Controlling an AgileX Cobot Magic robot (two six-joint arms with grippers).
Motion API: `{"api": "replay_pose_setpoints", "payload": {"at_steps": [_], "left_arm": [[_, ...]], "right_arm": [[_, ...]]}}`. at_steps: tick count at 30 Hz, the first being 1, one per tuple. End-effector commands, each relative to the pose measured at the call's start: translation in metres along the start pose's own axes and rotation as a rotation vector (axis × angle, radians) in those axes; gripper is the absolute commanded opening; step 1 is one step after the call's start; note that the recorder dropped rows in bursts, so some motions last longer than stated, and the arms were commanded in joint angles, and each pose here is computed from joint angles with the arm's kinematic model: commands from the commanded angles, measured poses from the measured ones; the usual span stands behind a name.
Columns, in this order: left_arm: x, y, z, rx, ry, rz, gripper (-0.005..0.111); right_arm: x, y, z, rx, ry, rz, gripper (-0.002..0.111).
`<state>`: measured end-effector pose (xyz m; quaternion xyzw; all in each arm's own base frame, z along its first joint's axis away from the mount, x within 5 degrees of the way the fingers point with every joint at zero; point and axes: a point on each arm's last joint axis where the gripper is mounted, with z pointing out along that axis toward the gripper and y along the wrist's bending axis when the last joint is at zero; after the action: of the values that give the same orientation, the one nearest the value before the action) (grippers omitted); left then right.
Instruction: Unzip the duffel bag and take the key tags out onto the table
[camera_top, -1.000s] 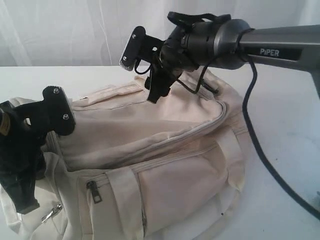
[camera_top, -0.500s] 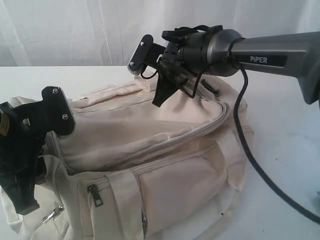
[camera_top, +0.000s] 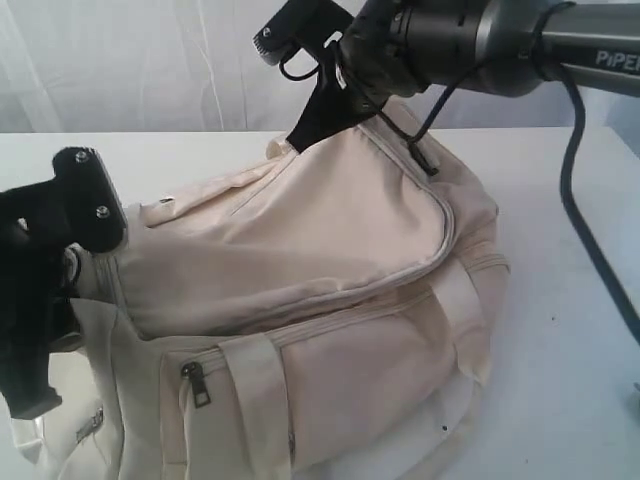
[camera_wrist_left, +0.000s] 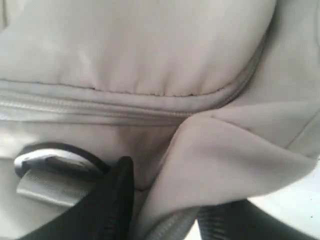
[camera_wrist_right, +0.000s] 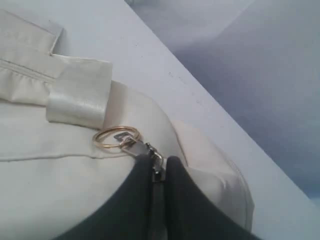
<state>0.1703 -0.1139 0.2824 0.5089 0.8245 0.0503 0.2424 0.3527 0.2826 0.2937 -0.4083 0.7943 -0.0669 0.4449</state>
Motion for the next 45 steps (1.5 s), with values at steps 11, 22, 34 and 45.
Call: {"api": "replay_pose_setpoints", "payload": {"at_steps": [11, 22, 34, 45], "left_arm": [[0.015, 0.007, -0.061, -0.183, -0.277, -0.106, 0.055], [0.017, 0.023, -0.051, -0.324, -0.180, -0.237, 0.093], [0.007, 0.024, -0.053, -0.317, -0.314, -0.333, 0.090], [-0.014, 0.025, -0.046, -0.265, -0.466, -0.387, 0.038]], "right_arm": [[0.004, -0.008, -0.023, -0.034, 0.083, 0.124, 0.000], [0.016, -0.016, -0.024, -0.002, 0.201, 0.188, 0.000], [0.043, -0.051, -0.075, 0.036, 0.265, 0.284, 0.000], [0.083, -0.032, -0.087, -0.016, 0.284, 0.324, 0.000]]}}
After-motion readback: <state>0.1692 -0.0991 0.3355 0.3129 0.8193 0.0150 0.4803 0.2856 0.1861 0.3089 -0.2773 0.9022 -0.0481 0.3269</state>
